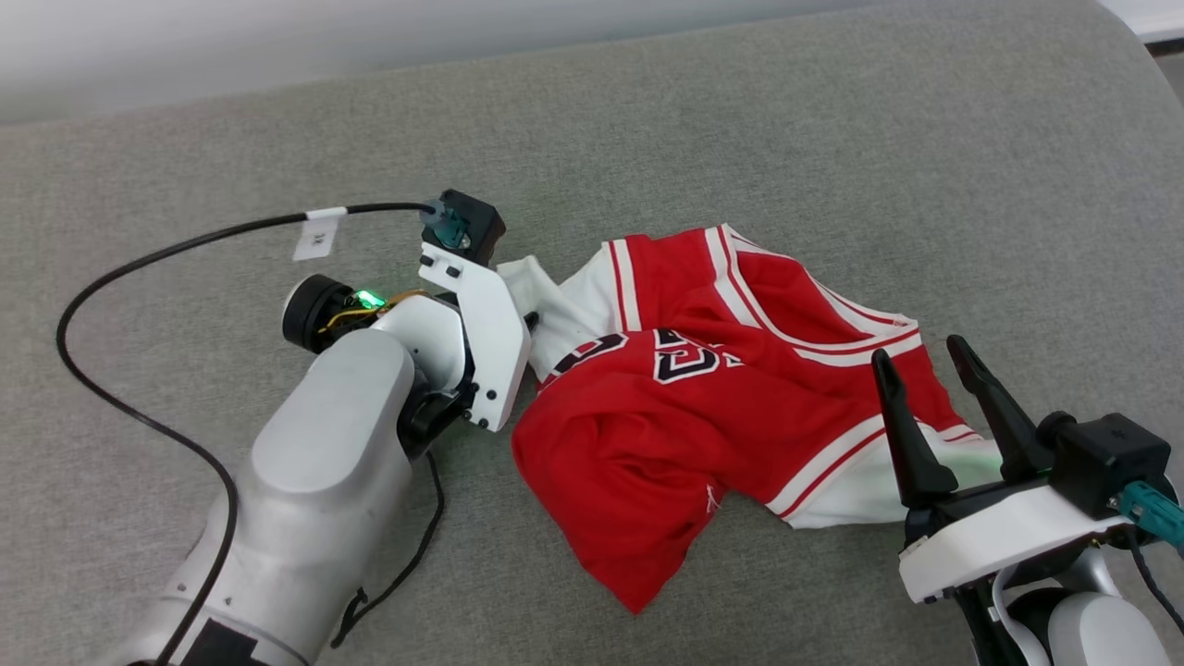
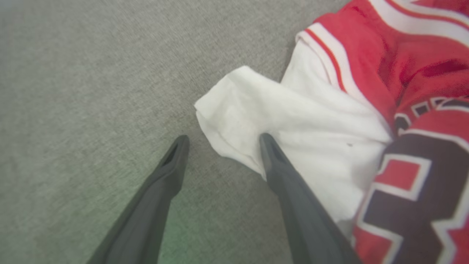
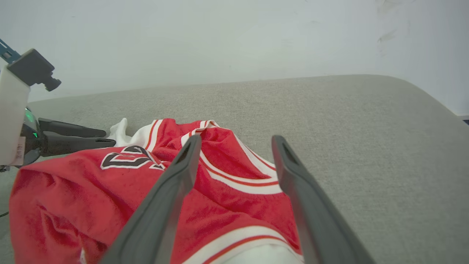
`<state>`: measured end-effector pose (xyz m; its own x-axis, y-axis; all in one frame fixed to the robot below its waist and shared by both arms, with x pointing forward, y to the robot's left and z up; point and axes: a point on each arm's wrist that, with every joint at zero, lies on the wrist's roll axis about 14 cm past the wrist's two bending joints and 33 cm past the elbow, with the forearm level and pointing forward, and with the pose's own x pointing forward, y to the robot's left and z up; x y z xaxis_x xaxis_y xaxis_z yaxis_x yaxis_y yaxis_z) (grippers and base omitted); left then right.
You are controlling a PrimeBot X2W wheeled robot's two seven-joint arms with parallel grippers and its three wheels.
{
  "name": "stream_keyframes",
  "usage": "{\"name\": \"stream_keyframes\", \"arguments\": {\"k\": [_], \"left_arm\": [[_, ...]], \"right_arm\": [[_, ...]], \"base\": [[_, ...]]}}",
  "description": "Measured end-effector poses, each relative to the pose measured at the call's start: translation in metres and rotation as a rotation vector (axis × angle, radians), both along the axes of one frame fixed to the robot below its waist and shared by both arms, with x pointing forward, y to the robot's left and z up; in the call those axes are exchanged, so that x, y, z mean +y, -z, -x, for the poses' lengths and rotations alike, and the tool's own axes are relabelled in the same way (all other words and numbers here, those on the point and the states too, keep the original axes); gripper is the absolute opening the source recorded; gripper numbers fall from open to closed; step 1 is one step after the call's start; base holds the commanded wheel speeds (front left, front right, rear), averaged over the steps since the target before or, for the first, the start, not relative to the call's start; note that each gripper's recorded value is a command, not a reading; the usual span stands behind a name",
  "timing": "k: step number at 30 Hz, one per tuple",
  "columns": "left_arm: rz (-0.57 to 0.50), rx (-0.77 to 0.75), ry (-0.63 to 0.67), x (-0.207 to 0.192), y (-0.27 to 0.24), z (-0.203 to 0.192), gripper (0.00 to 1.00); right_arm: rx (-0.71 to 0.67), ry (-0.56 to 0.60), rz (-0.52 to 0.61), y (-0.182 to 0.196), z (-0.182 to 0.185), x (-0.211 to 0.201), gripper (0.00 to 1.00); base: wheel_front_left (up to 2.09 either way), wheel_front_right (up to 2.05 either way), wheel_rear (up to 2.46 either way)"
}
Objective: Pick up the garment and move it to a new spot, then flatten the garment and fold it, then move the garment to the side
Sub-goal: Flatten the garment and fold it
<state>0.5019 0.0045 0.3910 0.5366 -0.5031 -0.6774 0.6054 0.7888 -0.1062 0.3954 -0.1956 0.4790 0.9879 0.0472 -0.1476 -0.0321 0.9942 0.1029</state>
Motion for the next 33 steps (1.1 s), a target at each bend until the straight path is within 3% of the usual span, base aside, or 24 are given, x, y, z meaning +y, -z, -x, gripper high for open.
{"name": "stream_keyframes", "arguments": {"k": [4, 5, 6, 7, 8, 15, 22, 27, 28, 33], "left_arm": [[-0.089, 0.095, 0.076, -0.008, 0.016, 0.009, 1.0], [-0.097, 0.121, 0.088, -0.01, 0.019, 0.013, 0.96], [-0.11, 0.133, 0.103, -0.011, 0.02, 0.015, 0.53], [-0.114, 0.142, 0.115, -0.013, 0.02, 0.017, 0.33], [-0.114, 0.149, 0.125, -0.014, 0.02, 0.019, 0.0], [-0.079, 0.05, 0.132, -0.014, 0.005, 0.019, 0.0], [0.015, -0.169, -0.024, 0.015, -0.04, 0.005, 0.0], [0.072, -0.255, -0.189, 0.062, -0.062, 0.013, 0.0], [0.073, -0.264, -0.288, 0.097, -0.063, 0.03, 0.0], [0.066, -0.193, -0.448, 0.142, -0.041, 0.082, 0.0]], "right_arm": [[0.022, 0.021, -0.002, 0.009, 0.003, -0.006, 1.0], [0.02, 0.023, -0.004, 0.009, 0.003, -0.007, 1.0], [0.018, 0.025, -0.006, 0.009, 0.002, -0.007, 1.0], [0.017, 0.026, -0.007, 0.009, 0.001, -0.007, 1.0], [0.016, 0.026, -0.007, 0.009, 0.001, -0.007, 1.0], [0.004, 0.023, -0.006, 0.005, 0.001, -0.008, 1.0], [-0.007, 0.0, 0.001, -0.004, 0.007, -0.003, 1.0], [-0.019, -0.039, 0.0, -0.013, 0.005, 0.009, 1.0], [-0.017, -0.06, -0.005, -0.015, 0.007, 0.016, 1.0], [-0.031, -0.084, -0.007, -0.023, 0.009, 0.024, 1.0]], "base": [[0.0, 0.0, 0.0], [0.0, 0.0, 0.0], [0.0, 0.0, 0.0], [0.0, 0.0, 0.0], [0.0, 0.0, 0.0], [0.0, 0.0, 0.0], [0.0, 0.0, 0.0], [0.0, 0.0, 0.0], [0.0, 0.0, 0.0], [0.0, 0.0, 0.0]]}}
